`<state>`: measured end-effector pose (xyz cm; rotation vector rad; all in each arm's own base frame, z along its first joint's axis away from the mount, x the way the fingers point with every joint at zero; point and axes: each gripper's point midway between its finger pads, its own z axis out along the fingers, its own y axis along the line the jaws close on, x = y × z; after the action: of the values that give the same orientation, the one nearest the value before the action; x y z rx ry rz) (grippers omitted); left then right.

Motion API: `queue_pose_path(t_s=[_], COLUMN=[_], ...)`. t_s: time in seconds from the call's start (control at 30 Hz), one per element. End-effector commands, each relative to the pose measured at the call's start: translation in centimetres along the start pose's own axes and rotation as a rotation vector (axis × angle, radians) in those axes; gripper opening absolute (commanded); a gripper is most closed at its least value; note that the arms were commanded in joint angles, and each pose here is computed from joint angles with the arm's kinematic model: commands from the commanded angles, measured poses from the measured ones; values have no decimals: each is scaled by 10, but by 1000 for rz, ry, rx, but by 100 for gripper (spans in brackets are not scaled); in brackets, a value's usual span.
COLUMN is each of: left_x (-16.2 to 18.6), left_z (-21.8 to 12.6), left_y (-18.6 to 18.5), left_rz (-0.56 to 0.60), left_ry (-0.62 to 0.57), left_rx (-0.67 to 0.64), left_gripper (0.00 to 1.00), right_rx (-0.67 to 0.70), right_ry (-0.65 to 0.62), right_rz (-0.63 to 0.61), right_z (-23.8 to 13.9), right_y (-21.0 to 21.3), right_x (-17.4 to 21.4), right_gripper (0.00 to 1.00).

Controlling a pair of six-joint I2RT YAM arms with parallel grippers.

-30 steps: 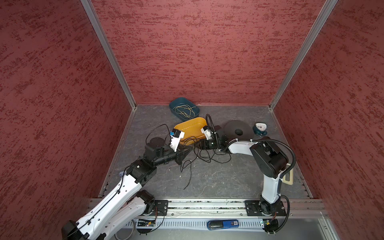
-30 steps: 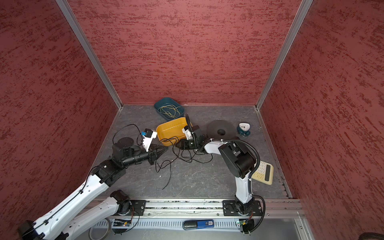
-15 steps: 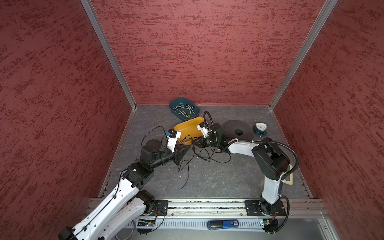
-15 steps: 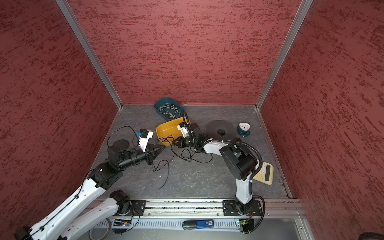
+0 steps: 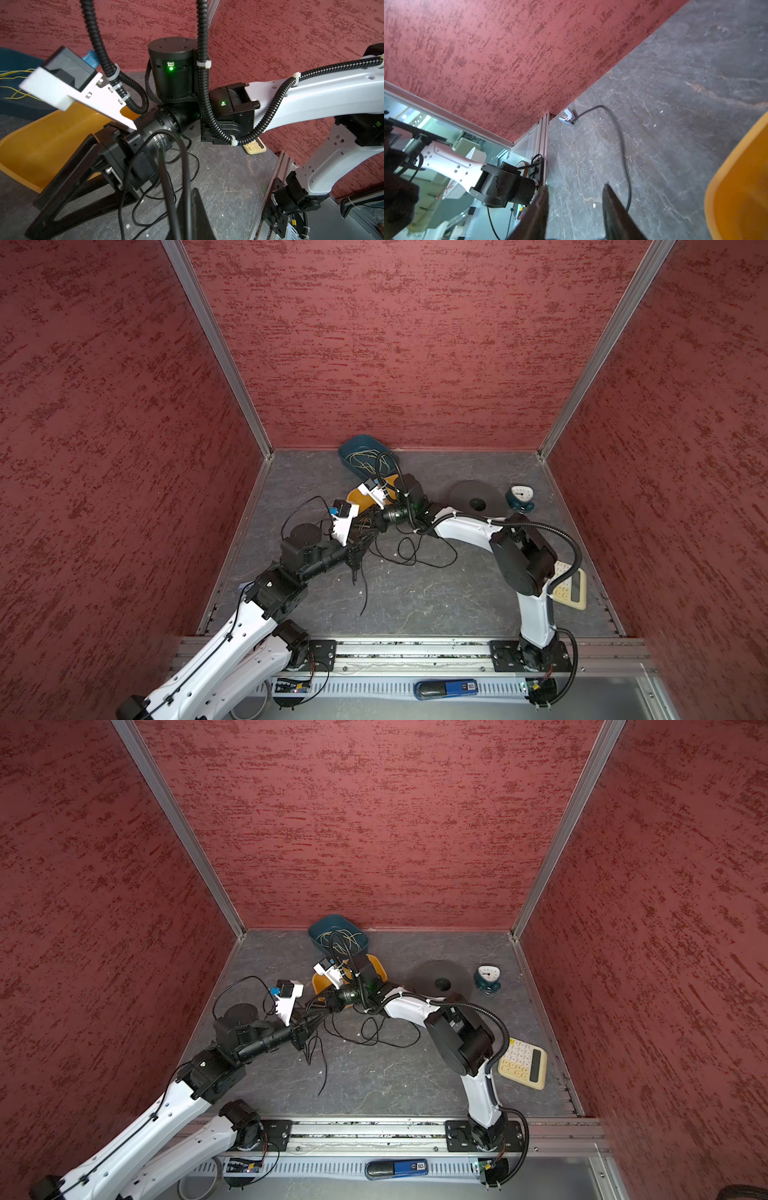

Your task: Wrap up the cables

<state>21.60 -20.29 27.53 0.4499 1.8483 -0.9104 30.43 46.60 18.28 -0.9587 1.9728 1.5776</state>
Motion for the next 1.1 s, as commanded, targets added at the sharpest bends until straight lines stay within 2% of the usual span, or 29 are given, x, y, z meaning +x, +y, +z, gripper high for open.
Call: queue_pose_path(t_s=[0.0,0.13,0.23,0.33,0.5,0.6,0.7,0.8,0.93,1.07], left_x=[-5,-5,-7,-7,-11,-16,-24,-30,-29,-29], left_z=[-4,-2,0,3,13,19,25,31,43,55], left_y=[5,6,6,6,11,15,24,34,54,71], left_rz=[15,10,10,6,-18,-37,-65,-111,-197,-251], left_ry=[-25,-24,-27,-24,-23,-30,-42,-64,-67,-65], left_rx=[-40,-41,-40,-42,-55,-75,-123,-154,-223,-282], left_gripper=[9,9,9,9,10,10,10,10,10,9], right_rx=[117,268,434,542,718,658,524,466,379,329], right_ry=[40,-6,-76,-145,-190,-218,-200,-205,-263,-347], right_rz=[-17,-29,-4,20,-21,-93,-145,-171,-216,-256], right_z=[-6,-39,-76,-117,-167,-177,-169,-164,-146,-126], right_y=[-13,-21,-31,-31,-25,0,26,40,60,74], right_x=[10,6,-2,-5,6,16,34,43,43,39], right_gripper=[66,74,79,82,87,86,84,82,77,76])
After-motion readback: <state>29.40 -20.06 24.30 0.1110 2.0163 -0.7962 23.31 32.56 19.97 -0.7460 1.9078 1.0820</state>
